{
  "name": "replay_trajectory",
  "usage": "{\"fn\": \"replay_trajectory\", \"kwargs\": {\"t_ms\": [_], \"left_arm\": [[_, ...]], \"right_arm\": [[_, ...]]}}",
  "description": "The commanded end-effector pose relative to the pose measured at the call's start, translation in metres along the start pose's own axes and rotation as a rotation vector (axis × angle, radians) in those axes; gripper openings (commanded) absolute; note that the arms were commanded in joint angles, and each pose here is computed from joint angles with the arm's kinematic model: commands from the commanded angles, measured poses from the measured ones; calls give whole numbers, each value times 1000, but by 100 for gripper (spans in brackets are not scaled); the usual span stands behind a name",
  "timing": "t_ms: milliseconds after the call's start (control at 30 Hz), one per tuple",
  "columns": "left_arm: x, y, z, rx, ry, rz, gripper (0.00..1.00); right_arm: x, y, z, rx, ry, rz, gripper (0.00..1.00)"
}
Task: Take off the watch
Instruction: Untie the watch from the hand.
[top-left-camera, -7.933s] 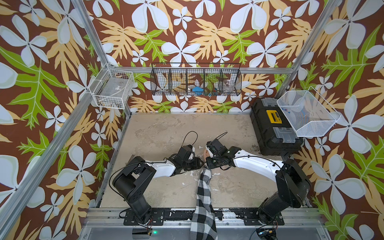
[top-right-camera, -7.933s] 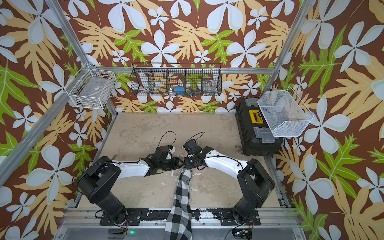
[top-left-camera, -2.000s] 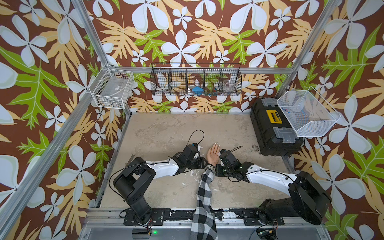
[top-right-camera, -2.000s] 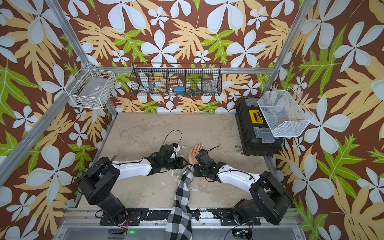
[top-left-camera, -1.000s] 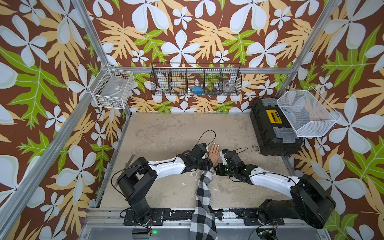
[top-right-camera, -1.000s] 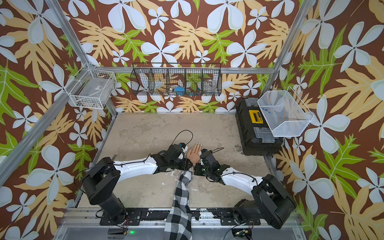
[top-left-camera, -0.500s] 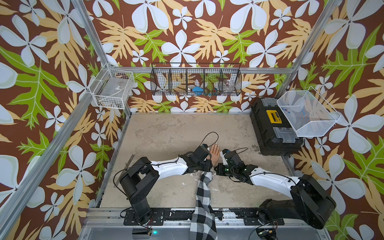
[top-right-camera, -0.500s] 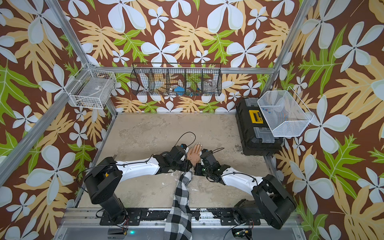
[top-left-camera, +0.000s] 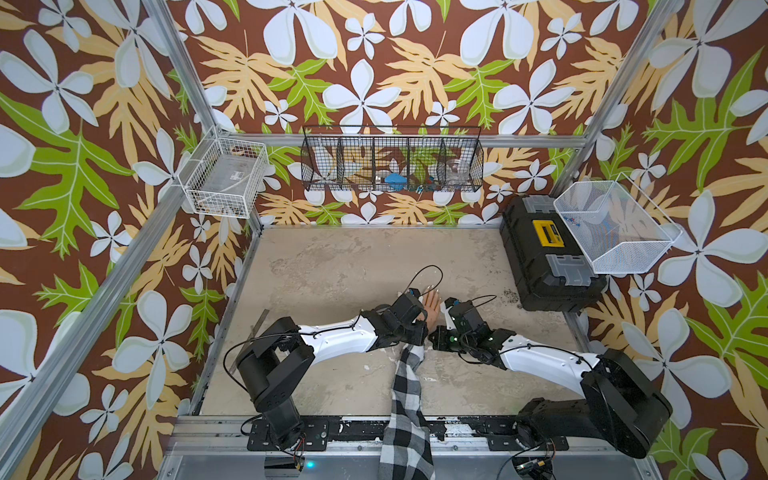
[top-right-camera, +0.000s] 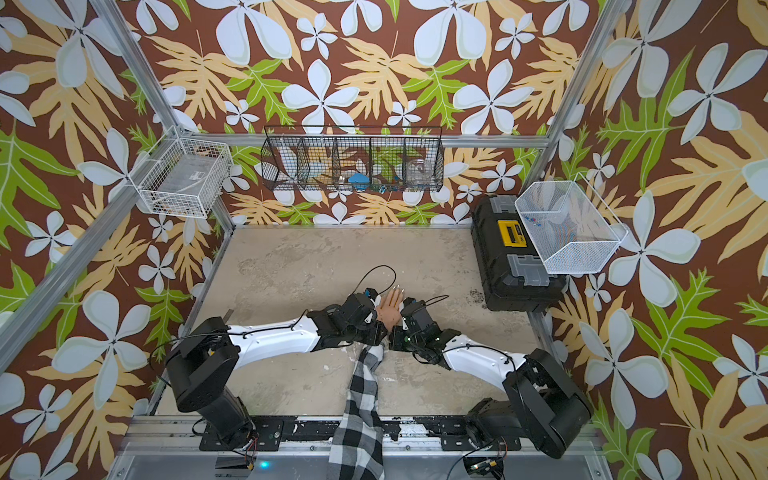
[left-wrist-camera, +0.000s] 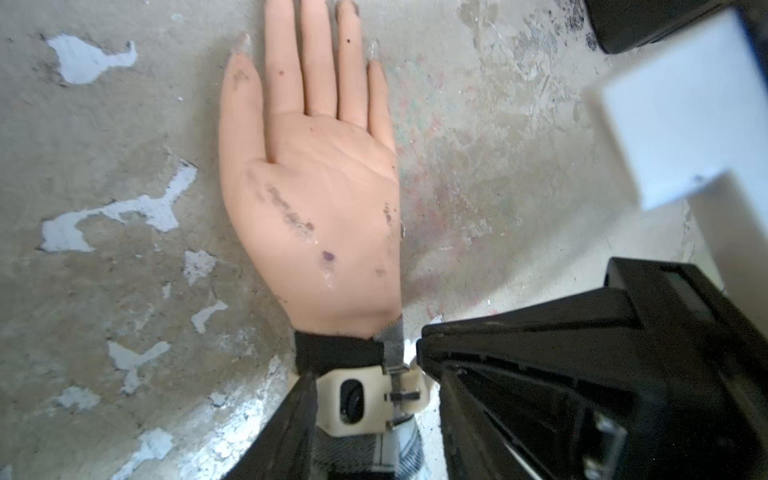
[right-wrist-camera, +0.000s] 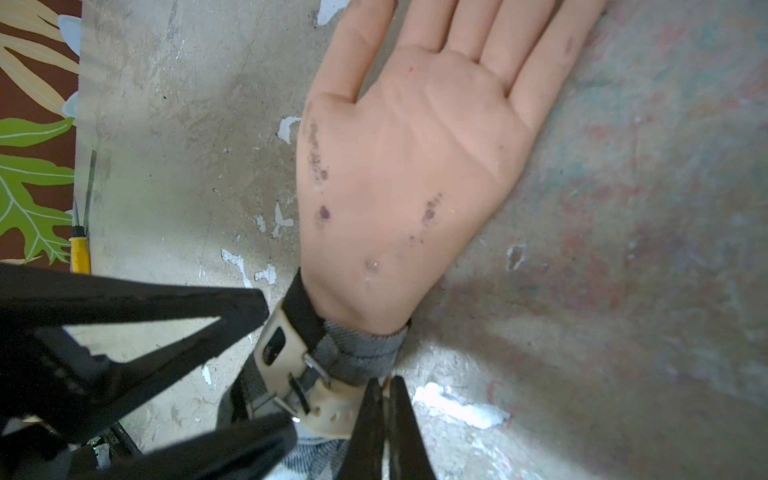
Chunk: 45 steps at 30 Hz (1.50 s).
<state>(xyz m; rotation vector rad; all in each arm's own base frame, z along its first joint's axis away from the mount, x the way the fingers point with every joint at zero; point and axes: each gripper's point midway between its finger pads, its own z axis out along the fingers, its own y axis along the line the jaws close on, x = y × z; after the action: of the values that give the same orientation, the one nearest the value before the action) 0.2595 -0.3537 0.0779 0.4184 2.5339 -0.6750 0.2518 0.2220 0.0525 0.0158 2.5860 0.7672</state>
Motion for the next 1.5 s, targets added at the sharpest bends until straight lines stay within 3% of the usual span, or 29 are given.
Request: {"fn": "replay_trajectory", "kwargs": {"t_ms": [0, 500, 867, 1133, 1467], "left_arm": [[3, -7, 1, 8, 6, 16, 50], [5, 15, 4, -122, 15, 63, 49], [-18, 40, -15, -320, -49, 170, 49], [-22, 3, -23, -169, -62, 210, 50], [1, -11, -8, -141, -5, 225, 50]], "right_arm": [[-2, 2, 0, -7, -6, -11, 0], [-2, 3, -2, -12, -14, -11, 0], [-3, 4, -1, -13, -12, -11, 0], [-5, 6, 0, -18, -15, -12, 0], [-3, 4, 0, -18, -15, -6, 0]]}}
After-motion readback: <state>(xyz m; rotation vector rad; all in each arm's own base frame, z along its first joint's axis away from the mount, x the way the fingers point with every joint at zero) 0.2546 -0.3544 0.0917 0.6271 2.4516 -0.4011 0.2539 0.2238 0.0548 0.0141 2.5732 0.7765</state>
